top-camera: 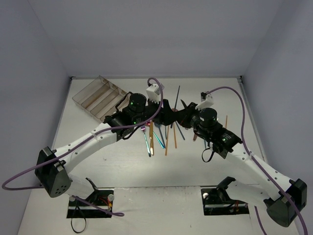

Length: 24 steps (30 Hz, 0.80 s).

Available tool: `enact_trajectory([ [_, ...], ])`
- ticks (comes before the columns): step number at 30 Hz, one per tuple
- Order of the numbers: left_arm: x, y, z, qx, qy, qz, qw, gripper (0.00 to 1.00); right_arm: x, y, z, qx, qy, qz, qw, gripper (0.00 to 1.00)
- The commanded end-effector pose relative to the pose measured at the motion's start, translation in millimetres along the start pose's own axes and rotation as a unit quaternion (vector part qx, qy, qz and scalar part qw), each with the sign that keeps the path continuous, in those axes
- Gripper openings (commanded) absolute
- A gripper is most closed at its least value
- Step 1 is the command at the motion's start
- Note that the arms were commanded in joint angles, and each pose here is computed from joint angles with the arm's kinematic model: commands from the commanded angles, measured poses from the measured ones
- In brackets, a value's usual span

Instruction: Sort the eating utensils into containers

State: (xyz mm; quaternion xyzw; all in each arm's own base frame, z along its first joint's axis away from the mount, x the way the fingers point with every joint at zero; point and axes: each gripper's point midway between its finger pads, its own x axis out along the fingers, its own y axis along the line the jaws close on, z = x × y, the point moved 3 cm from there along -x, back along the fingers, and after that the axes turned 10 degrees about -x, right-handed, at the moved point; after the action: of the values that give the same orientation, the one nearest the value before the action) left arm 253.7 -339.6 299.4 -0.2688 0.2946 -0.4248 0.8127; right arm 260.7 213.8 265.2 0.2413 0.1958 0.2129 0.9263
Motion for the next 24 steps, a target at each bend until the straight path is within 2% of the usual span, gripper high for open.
enact_trajectory([
  [1, 1, -25, 17, 0.008, -0.022, -0.039, 0.999, 0.54, -1, 28, 30, 0.022, -0.064, 0.056, 0.996, 0.0],
  [7, -10, -19, 15, 0.024, -0.025, -0.019, 0.999, 0.53, -2, 24, 32, 0.017, -0.073, 0.046, 0.996, 0.0],
  [14, -41, -9, 20, 0.067, -0.043, 0.018, 0.997, 0.58, 0, 22, 30, 0.007, -0.071, 0.042, 0.997, 0.0],
  [18, -49, -3, 20, 0.08, -0.034, 0.029, 0.996, 0.59, 2, 21, 29, -0.002, -0.069, 0.04, 0.997, 0.0],
  [24, -46, -10, 15, 0.085, -0.009, -0.005, 0.996, 0.61, 4, 25, 30, -0.006, -0.065, 0.046, 0.997, 0.0],
])
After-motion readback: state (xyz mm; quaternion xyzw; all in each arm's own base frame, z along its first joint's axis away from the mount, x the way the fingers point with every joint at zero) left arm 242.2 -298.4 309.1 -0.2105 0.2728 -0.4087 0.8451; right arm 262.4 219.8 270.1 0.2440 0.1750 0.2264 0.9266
